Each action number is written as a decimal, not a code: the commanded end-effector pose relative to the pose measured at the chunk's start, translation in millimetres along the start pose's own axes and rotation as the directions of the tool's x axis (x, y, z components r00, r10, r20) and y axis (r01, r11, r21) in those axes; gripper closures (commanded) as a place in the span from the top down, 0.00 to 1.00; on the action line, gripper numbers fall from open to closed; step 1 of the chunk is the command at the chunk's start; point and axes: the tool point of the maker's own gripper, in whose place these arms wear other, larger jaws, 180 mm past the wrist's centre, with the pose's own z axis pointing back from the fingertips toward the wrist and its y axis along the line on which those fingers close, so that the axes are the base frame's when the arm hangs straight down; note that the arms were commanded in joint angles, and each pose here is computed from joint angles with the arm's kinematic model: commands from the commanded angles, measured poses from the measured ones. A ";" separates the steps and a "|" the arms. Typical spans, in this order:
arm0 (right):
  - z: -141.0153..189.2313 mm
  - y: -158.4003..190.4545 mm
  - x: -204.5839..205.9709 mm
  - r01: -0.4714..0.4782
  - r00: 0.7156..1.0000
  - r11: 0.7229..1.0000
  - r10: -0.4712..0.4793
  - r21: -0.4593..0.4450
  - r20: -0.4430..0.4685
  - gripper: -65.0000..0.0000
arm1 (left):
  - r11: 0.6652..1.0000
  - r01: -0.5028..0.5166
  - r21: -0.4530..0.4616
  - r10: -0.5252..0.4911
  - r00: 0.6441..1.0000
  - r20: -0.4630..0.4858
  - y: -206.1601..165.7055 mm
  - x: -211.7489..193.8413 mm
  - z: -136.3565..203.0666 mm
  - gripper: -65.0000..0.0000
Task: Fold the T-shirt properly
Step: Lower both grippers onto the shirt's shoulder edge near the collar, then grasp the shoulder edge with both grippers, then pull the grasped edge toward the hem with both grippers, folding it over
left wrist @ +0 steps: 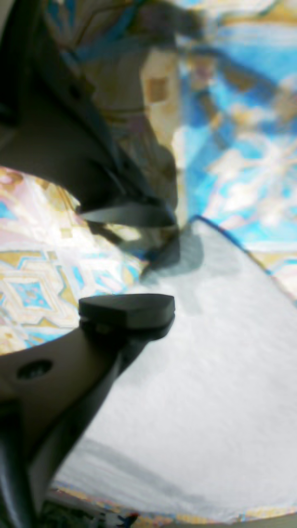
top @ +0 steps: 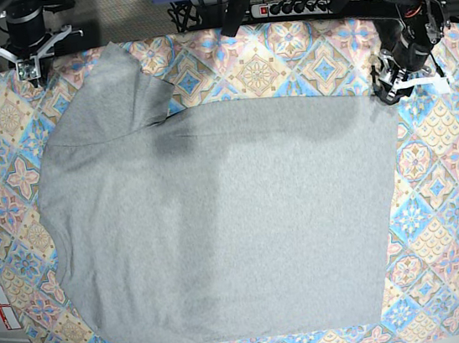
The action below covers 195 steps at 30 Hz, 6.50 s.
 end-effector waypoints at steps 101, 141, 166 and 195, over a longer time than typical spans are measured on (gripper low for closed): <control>-65.7 122.0 -19.9 0.479 0.857 0.849 -0.397 0.224 -0.328 0.01 | 0.996 0.037 -0.083 -0.043 0.996 -0.078 -21.7 -28.7 -23.4 0.00; -44.0 42.9 29.8 0.454 0.890 0.882 -0.457 0.128 -0.012 0.00 | 0.919 0.378 -0.112 -0.374 0.926 0.060 -55.0 3.5 50.6 0.00; -160.6 28.2 119.4 0.512 0.850 0.846 -0.524 0.147 0.055 0.00 | 0.876 0.467 -0.123 -0.455 0.883 0.114 -131.9 54.2 -54.4 0.00; -209.9 48.5 168.6 0.514 0.844 0.833 -0.534 0.202 0.054 0.26 | 0.915 0.400 -0.052 -0.395 0.915 0.081 -108.4 45.6 -86.0 0.07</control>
